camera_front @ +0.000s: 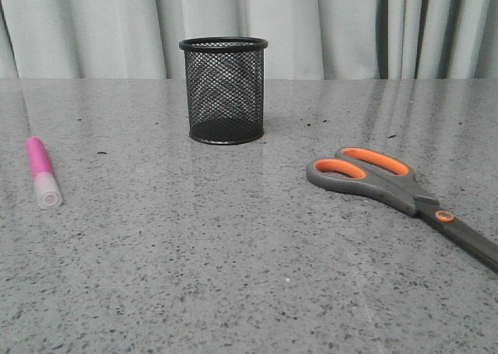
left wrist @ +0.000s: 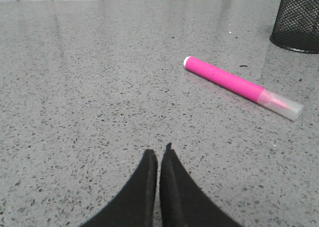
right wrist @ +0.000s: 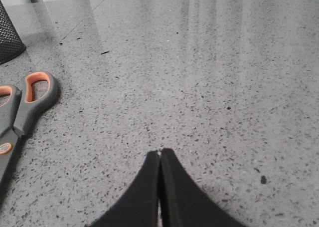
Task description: Put pen and scissors into bin
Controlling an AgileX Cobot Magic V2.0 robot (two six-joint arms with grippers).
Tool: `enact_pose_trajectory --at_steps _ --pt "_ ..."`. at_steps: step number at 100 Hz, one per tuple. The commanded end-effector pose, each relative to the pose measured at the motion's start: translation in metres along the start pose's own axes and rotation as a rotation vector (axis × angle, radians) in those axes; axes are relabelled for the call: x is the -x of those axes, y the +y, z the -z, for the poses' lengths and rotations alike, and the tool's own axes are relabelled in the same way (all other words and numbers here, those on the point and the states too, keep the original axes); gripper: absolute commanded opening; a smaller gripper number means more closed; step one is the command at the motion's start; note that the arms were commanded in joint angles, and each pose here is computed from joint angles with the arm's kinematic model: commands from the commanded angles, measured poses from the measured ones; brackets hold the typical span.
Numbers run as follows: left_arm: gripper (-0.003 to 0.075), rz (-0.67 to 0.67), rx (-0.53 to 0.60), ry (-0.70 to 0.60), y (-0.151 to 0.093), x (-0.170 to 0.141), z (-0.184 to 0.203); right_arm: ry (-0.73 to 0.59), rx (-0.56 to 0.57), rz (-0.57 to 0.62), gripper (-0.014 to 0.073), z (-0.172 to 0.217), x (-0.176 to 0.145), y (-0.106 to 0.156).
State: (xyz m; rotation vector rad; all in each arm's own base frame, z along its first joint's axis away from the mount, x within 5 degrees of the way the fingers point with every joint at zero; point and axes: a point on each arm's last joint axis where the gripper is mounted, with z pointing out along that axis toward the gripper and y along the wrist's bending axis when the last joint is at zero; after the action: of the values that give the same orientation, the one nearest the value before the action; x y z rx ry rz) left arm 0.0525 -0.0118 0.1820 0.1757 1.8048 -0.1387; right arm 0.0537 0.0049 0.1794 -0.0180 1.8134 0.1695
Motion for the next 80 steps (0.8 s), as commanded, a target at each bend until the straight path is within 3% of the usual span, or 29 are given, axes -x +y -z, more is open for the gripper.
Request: enact_pose_trajectory --at_steps 1,36,47,54,59,67,80 --pt "-0.0020 0.002 0.009 -0.072 0.001 -0.001 0.000 -0.042 0.013 0.009 -0.0066 0.001 0.001 0.001" --pt "-0.0020 -0.002 0.011 -0.074 0.001 0.000 0.000 -0.057 0.002 0.055 -0.0066 0.001 0.002 0.000" --pt "-0.0020 0.020 0.008 -0.103 0.001 0.002 0.000 -0.155 0.033 0.059 -0.0066 0.002 0.011 0.003" --pt "-0.0020 0.192 -0.030 -0.164 -0.001 0.008 0.001 -0.296 0.092 0.000 -0.0066 0.005 0.023 0.008" --pt "-0.0020 0.459 -0.086 -0.205 -0.003 0.013 0.002 -0.403 0.131 -0.057 -0.0066 0.009 0.033 0.010" --pt "-0.0020 0.770 -0.142 -0.242 -0.004 0.018 0.003 -0.560 0.173 -0.091 -0.0065 0.016 0.046 0.012" --pt "-0.0020 1.125 -0.182 -0.287 0.000 0.022 0.005 -0.658 0.197 -0.247 -0.0065 0.021 0.054 0.009"
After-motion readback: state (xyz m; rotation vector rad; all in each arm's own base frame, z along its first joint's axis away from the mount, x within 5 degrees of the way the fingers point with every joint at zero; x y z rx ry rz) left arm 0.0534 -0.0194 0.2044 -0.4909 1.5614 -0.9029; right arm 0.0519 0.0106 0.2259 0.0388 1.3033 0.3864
